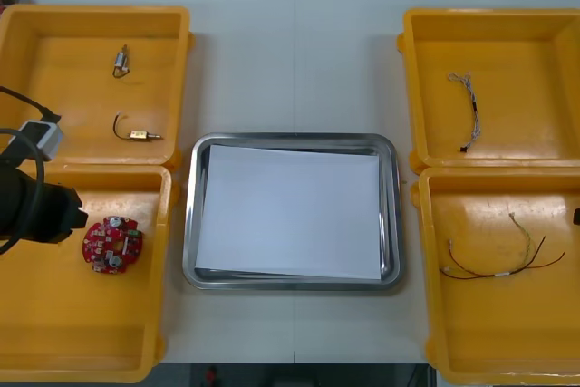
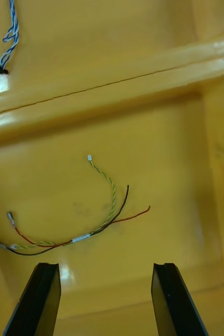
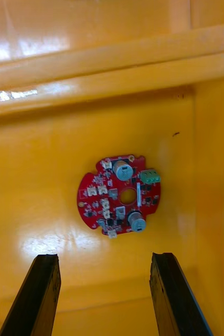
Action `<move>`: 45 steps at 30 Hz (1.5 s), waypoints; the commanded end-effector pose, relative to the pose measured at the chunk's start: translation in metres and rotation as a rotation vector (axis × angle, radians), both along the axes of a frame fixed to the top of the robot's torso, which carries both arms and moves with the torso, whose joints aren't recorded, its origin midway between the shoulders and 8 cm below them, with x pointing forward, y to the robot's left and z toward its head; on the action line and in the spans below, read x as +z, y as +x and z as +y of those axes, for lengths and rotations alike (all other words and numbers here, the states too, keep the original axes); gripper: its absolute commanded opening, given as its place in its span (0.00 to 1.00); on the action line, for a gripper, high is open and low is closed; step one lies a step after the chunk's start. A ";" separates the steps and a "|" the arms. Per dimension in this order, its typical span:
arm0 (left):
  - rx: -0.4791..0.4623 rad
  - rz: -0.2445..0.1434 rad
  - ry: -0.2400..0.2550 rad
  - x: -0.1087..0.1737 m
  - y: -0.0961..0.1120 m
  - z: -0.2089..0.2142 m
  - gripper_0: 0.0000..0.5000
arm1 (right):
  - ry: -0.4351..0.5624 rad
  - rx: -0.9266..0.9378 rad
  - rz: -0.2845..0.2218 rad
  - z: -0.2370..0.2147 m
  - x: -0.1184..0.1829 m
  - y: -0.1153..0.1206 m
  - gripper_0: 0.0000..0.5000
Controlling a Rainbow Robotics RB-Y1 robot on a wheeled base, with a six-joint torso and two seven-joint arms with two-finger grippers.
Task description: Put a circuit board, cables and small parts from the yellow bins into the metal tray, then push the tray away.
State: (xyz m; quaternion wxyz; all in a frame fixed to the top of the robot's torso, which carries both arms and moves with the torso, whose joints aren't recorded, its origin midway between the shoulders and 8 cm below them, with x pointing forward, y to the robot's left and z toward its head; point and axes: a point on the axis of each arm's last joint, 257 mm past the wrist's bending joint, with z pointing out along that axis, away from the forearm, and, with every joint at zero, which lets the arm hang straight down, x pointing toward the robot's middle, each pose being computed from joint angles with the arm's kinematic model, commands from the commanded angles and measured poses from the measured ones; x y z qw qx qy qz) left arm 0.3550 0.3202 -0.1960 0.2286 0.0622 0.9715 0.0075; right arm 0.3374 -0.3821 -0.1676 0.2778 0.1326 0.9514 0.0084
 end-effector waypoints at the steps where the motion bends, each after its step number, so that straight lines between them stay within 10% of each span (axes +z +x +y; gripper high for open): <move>1: 0.088 0.056 0.060 -0.026 -0.021 0.004 1.00 | 0.062 -0.034 -0.002 0.021 -0.009 -0.013 1.00; 11: 0.118 0.115 0.064 -0.055 -0.037 -0.012 1.00 | 0.219 -0.182 0.024 0.054 -0.033 -0.031 1.00; 35: 0.109 0.074 0.063 -0.098 -0.018 -0.028 1.00 | 0.395 -0.543 0.204 0.067 -0.099 -0.048 1.00; 45: 0.115 0.053 0.063 -0.116 -0.006 -0.025 1.00 | 0.431 -0.609 0.185 0.062 -0.116 -0.029 1.00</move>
